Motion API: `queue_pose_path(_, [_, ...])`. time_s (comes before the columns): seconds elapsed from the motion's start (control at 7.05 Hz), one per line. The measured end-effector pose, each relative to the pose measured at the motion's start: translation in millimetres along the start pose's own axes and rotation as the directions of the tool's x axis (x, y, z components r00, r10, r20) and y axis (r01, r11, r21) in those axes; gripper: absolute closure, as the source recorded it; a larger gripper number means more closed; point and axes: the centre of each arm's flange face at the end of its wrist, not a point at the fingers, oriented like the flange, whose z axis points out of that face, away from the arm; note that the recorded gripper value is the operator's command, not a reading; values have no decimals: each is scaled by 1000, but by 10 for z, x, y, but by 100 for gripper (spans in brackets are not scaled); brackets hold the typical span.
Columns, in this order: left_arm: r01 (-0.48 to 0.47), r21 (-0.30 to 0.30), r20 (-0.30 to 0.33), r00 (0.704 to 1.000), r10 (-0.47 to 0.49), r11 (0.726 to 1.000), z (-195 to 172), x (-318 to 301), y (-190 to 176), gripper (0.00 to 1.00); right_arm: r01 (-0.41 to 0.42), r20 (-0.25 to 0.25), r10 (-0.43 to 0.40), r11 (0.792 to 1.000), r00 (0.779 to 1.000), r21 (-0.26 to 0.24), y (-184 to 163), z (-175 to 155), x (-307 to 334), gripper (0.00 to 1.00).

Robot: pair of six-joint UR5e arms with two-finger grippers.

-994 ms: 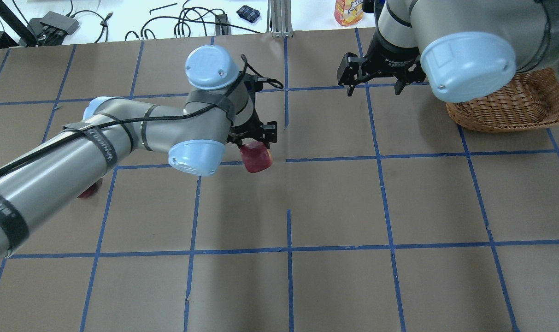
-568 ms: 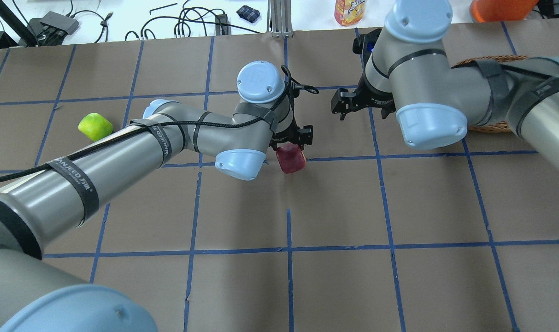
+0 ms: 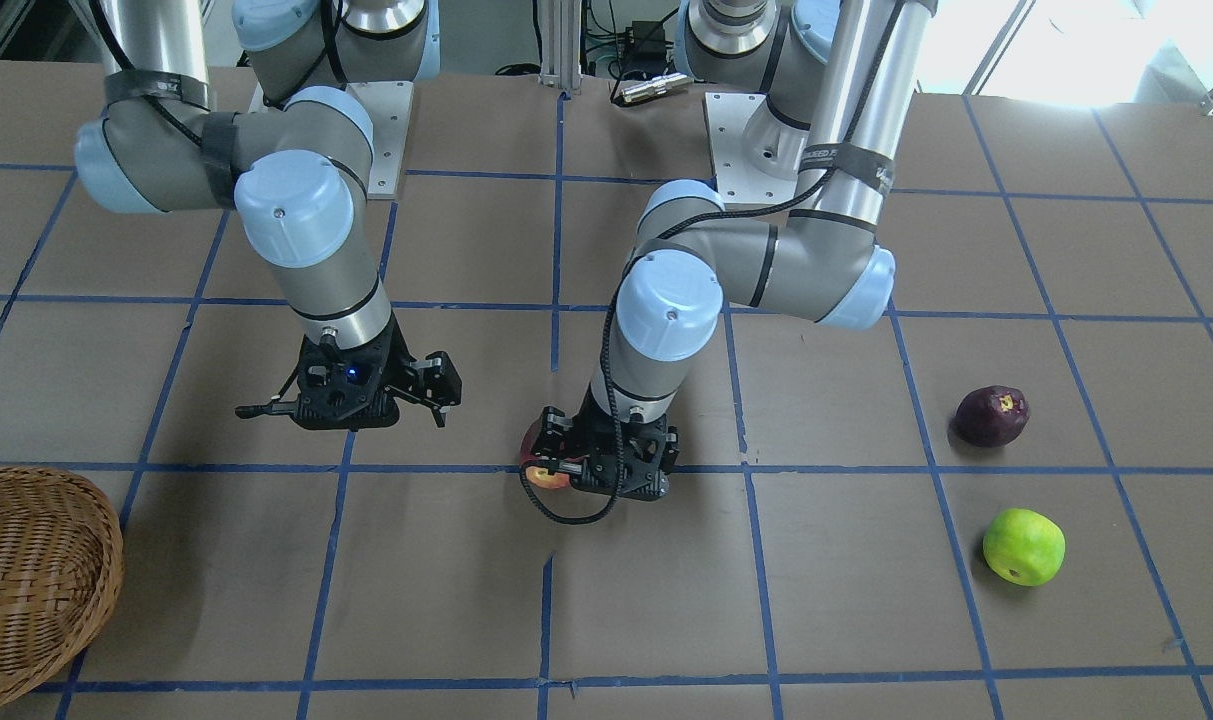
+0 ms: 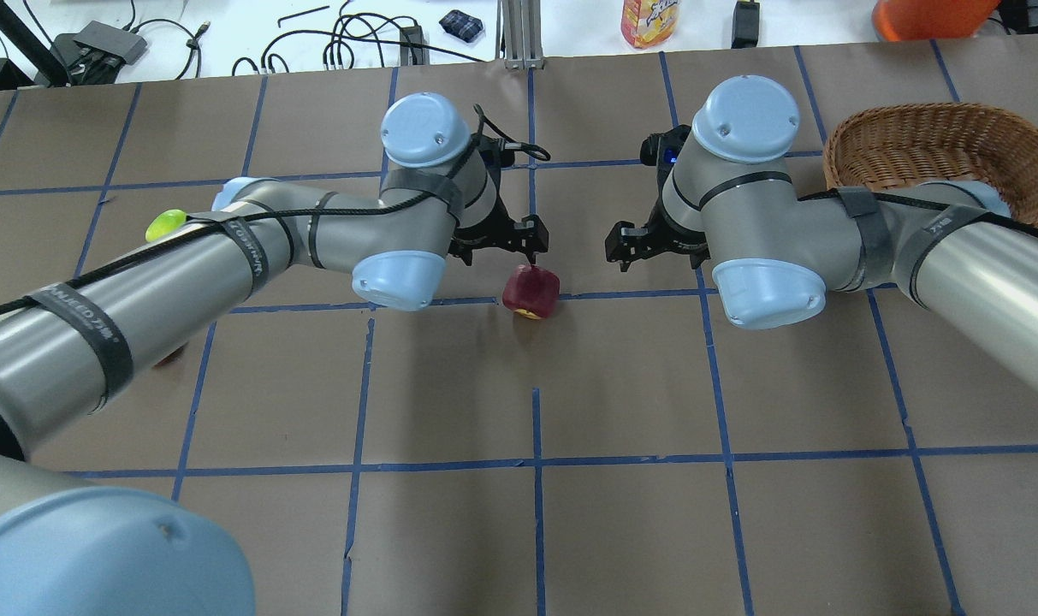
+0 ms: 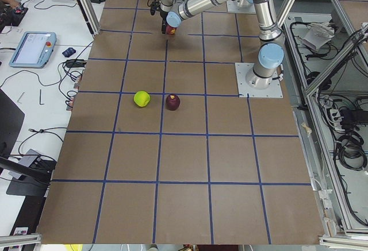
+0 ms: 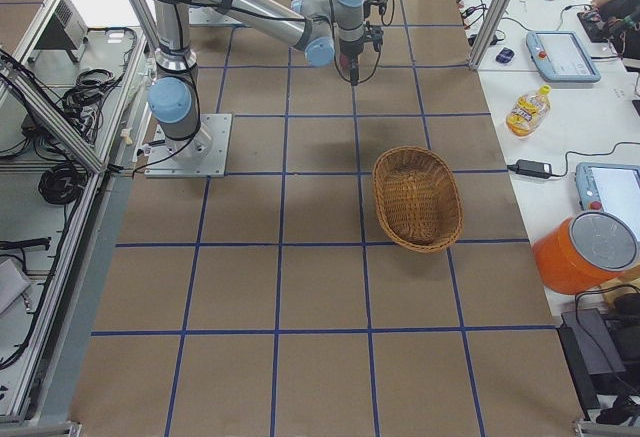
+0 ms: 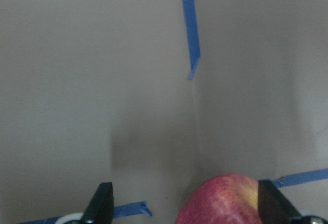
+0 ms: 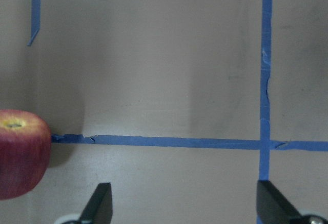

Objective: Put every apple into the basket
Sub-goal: 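Carry the red apple to mid-table and release it while the right arm approaches, then grasp the red apple with the right gripper while the left grasps the purple apple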

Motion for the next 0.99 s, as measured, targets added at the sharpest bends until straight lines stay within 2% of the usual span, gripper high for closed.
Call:
queue_pose_path(0.28, [-24, -50, 46, 999, 26, 998, -501, -1143, -116, 0, -61, 70, 62, 998, 996, -16, 32, 63, -303, 0])
queue_pose_path(0.57, [-117, -92, 115, 985, 128, 989, -894, -2309, -76, 0, -132, 114, 134, 991, 984, -27, -74, 122, -881, 0])
queue_pose_path(0.85, [-243, -134, 136, 956, 261, 961, -1159, -3540, 131, 0, -83, 135, 85, 996, 987, -19, -144, 382, -1402, 0])
queue_pose_path(0.99, [-243, -146, 125, 957, 261, 959, -1185, -4032, 299, 0, -5, 133, 7, 1000, 991, -13, -127, 480, -1505, 0])
